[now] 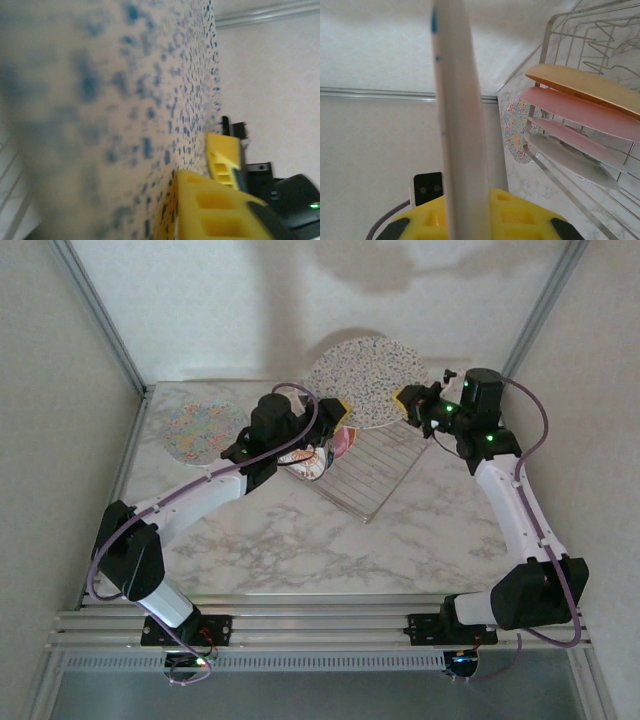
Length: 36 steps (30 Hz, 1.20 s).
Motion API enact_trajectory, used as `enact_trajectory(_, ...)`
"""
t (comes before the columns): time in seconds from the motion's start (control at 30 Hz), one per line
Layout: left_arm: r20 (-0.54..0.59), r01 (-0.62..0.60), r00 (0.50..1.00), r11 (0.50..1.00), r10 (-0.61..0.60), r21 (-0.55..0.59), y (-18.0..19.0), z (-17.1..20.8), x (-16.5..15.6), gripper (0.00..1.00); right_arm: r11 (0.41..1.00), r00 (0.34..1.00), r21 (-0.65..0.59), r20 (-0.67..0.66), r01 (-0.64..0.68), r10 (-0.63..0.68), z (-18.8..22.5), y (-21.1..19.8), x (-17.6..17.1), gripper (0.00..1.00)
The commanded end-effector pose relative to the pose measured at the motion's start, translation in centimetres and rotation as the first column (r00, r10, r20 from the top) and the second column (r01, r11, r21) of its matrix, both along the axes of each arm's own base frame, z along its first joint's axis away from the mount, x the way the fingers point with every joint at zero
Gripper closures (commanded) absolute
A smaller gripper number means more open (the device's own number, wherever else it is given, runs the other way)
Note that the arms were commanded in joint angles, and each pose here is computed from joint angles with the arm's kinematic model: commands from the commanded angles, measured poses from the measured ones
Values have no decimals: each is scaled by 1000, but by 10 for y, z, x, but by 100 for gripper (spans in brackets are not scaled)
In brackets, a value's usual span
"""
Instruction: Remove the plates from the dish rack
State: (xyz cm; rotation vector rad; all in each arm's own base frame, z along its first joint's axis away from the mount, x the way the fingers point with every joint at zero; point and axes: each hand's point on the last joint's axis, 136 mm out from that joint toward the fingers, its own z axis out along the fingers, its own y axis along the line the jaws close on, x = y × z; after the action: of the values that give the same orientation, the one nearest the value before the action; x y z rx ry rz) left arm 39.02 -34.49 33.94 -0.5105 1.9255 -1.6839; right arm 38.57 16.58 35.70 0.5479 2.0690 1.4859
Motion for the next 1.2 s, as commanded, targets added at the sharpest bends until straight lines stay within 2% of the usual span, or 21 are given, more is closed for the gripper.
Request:
enact_trajectory(0.0, 39, 20, 999, 999, -22, 37, -5, 2, -3, 98, 999, 995, 14, 95, -42, 40, 28, 7, -9, 100)
enact_trajectory(0.23, 67, 12, 998, 1000, -12, -5, 0, 20, -3, 100, 998, 987, -44, 151, -49, 55, 37, 8, -17, 99)
enact_trajectory(0.27, 78, 4, 997, 1000, -3, -18, 4, 26, -1, 100, 997, 986, -57, 159, -47, 55, 39, 8, -19, 87)
enact_trajectory(0.37, 100, -20, 995, 998, 25, -53, 20, 44, 2, 100, 996, 978, -88, 200, -36, 52, 46, 7, -23, 61)
enact_trajectory(0.47, 144, -45, 988, 994, 59, -96, 42, 66, 9, 100, 992, 963, -127, 264, -14, 47, 54, 4, -29, 46)
enact_trajectory(0.57, 161, -79, 982, 991, 95, -108, 67, 77, 16, 100, 986, 940, -167, 340, 16, 43, 64, 0, -36, 37)
enact_trajectory(0.7, 166, -148, 972, 981, 168, -123, 110, 82, 27, 100, 975, 880, -211, 473, 69, 40, 78, -4, -47, 33)
enact_trajectory(0.9, 131, -317, 933, 938, 335, -141, 195, 73, 38, 100, 938, 725, -303, 683, 166, 92, 92, -2, -75, 33)
enact_trajectory(1.0, 96, -408, 901, 901, 424, -149, 238, 59, 40, 100, 922, 670, -345, 729, 175, 145, 92, 5, -89, 32)
enact_trajectory(1.17, 41, -536, 838, 836, 543, -114, 292, 25, 40, 100, 902, 630, -408, 740, 142, 235, 86, 18, -105, 31)
